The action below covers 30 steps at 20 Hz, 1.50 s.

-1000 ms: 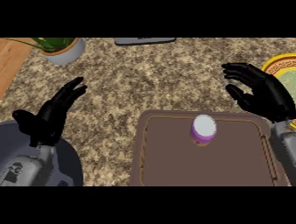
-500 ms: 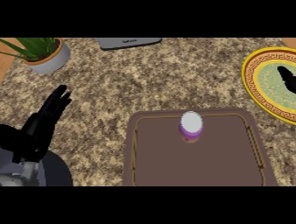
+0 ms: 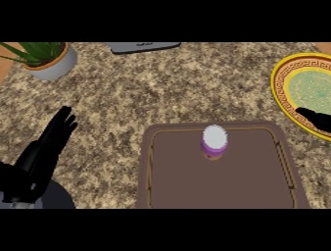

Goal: Pick the can from the tray and place it in the plate

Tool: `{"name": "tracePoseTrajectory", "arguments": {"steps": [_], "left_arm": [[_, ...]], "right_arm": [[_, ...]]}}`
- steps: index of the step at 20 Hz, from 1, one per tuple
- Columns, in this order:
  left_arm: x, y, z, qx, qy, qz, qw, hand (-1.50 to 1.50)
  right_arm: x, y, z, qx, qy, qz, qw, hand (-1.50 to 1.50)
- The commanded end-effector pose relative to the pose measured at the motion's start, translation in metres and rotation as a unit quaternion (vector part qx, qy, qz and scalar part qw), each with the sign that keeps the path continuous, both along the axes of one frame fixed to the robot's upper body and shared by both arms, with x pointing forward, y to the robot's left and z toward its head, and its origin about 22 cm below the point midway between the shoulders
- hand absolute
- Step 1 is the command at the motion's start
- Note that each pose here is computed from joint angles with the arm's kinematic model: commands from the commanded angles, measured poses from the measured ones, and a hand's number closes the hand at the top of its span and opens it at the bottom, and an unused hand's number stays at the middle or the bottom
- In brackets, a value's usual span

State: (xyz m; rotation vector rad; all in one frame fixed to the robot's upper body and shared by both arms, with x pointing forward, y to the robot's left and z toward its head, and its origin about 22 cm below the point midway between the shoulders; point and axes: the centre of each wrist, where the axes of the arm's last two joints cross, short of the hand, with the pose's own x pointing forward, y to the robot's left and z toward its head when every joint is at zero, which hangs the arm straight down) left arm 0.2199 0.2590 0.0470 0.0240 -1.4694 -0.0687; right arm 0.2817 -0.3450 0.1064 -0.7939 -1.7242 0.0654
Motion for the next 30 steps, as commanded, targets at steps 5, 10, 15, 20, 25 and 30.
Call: {"name": "tracePoseTrajectory", "arguments": {"steps": [5, 10, 15, 20, 25, 30], "left_arm": [[-0.023, 0.003, -0.029, -0.017, 0.117, 0.029, 0.9926, 0.00], [-0.034, -0.002, -0.024, -0.015, 0.127, 0.023, 0.9915, 0.00], [-0.031, -0.012, -0.022, -0.027, 0.124, 0.023, 0.9917, 0.00], [-0.035, -0.013, -0.024, -0.020, 0.127, 0.017, 0.9915, 0.00], [-0.028, -0.010, -0.019, -0.024, 0.125, 0.024, 0.9915, 0.00], [-0.035, -0.009, -0.025, -0.023, 0.137, 0.022, 0.9901, 0.00]], "right_arm": [[-0.018, 0.018, -0.006, -0.092, 0.158, 0.057, 0.982, -1.50], [-0.028, 0.039, -0.013, -0.121, 0.237, 0.054, 0.962, -1.50], [-0.029, 0.070, 0.004, -0.130, 0.258, 0.053, 0.956, -1.50], [-0.035, 0.100, 0.004, -0.142, 0.293, 0.039, 0.945, -1.50], [-0.040, 0.124, 0.003, -0.134, 0.340, 0.045, 0.930, -1.50], [-0.036, 0.151, 0.004, -0.125, 0.342, 0.048, 0.930, -1.50]]}}
